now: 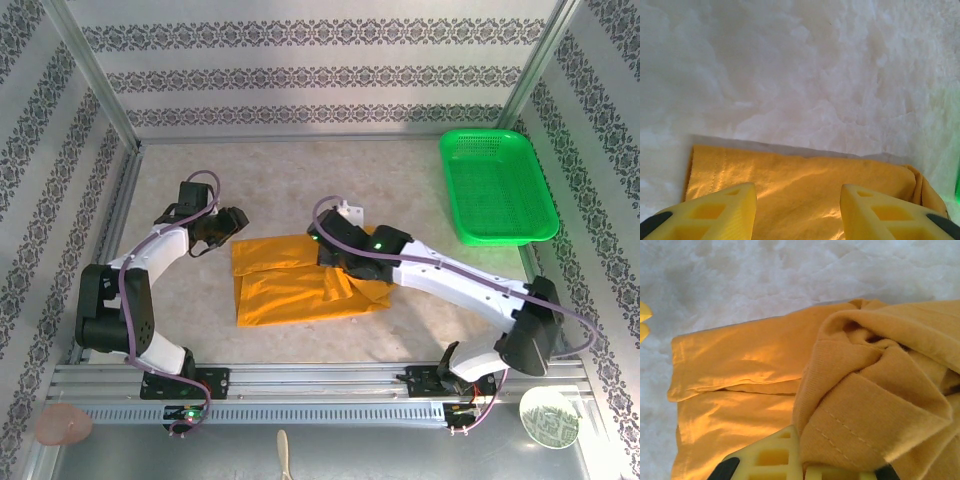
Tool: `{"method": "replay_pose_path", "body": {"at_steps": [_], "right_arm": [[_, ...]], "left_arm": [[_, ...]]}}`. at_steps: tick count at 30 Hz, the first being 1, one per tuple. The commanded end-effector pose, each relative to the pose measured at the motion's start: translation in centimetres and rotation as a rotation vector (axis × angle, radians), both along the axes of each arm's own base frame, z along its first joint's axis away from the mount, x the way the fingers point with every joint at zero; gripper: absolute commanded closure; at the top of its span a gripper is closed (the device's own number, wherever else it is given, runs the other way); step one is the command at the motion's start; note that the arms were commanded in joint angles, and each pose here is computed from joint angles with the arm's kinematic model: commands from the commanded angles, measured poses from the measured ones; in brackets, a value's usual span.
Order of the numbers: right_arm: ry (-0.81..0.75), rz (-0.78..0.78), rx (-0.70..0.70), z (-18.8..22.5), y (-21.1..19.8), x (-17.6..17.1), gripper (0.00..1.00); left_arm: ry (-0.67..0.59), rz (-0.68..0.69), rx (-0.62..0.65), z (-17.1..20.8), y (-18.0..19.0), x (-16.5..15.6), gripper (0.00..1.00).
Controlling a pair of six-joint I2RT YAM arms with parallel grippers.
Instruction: Fold the inside-out t-shirt
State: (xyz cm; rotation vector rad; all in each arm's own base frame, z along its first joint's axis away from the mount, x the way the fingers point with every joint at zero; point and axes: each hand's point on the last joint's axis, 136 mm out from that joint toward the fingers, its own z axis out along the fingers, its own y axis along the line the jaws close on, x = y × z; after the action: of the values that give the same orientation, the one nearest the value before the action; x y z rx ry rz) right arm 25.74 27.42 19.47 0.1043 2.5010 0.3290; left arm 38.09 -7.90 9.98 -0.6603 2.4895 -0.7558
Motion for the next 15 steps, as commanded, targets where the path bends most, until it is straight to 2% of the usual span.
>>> {"method": "replay_pose_path", "body": {"at_steps": [1, 9, 15], "right_arm": [[-0.043, -0.04, -0.003, 1.1, 1.6, 0.5, 1.0], [-0.031, 0.039, -0.019, 0.4, 8.6, 0.1, 1.0], [0.015, 0.117, -0.005, -1.6, 14.4, -0.4, 1.0]], "left_arm": [[0.011, -0.013, -0.01, 0.1, 0.6, 0.0, 0.52], [0.026, 0.017, -0.045, -0.9, 2.0, -0.5, 0.52], [0.043, 0.039, -0.066, -2.1, 2.6, -0.8, 0.52]]}}
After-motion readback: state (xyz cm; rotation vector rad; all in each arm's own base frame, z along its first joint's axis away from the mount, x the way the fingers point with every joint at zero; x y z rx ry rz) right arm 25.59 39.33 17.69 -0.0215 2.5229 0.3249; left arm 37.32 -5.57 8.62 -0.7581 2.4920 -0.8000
